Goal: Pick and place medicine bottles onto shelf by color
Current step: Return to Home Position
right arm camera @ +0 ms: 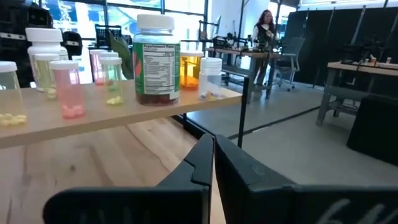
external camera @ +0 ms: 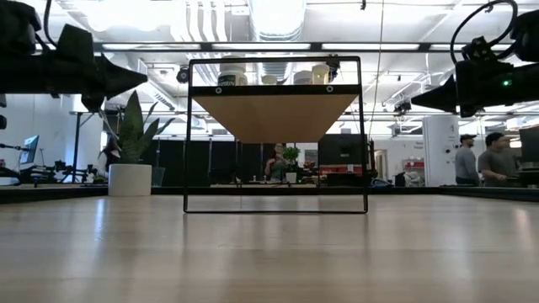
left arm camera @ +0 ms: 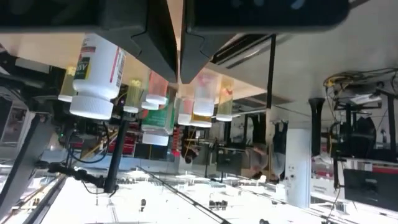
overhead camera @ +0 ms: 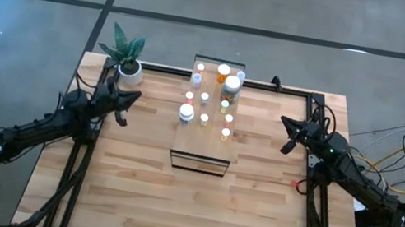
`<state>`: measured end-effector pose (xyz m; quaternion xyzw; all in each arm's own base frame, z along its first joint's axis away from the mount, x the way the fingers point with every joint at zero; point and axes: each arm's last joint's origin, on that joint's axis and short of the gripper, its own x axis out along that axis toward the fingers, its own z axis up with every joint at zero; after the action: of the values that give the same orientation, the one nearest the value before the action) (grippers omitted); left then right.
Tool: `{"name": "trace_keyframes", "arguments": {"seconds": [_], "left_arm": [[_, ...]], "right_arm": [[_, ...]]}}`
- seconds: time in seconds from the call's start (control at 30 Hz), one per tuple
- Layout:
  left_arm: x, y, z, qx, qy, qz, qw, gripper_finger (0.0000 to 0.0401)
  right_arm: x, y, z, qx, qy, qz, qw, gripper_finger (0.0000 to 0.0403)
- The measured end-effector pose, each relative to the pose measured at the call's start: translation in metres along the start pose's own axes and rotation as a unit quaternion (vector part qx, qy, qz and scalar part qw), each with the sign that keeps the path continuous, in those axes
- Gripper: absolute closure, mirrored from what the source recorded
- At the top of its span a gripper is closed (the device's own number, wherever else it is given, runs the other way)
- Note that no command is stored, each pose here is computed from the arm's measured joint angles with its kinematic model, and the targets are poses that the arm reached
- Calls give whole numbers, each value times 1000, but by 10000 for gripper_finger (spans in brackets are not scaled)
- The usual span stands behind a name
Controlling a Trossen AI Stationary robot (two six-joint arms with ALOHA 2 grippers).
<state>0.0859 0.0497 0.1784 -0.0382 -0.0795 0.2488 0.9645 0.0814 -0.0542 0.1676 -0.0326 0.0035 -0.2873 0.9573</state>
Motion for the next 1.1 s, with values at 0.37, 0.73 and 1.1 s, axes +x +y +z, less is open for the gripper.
{"name": "trace_keyframes", "arguments": {"seconds": [0.37, 0.73, 1.1], "left_arm": [[4, 1, -6, -4, 31, 4, 1000, 400], [6, 1, -9, -4, 49, 6, 999, 399], [6, 1, -9, -4, 49, 6, 999, 399]], "right_arm": [[3, 0, -4, 87, 25, -3, 996, 394], [3, 0, -4, 118, 25, -4, 993, 394], [3, 0, -4, 118, 25, -5, 993, 394]]}}
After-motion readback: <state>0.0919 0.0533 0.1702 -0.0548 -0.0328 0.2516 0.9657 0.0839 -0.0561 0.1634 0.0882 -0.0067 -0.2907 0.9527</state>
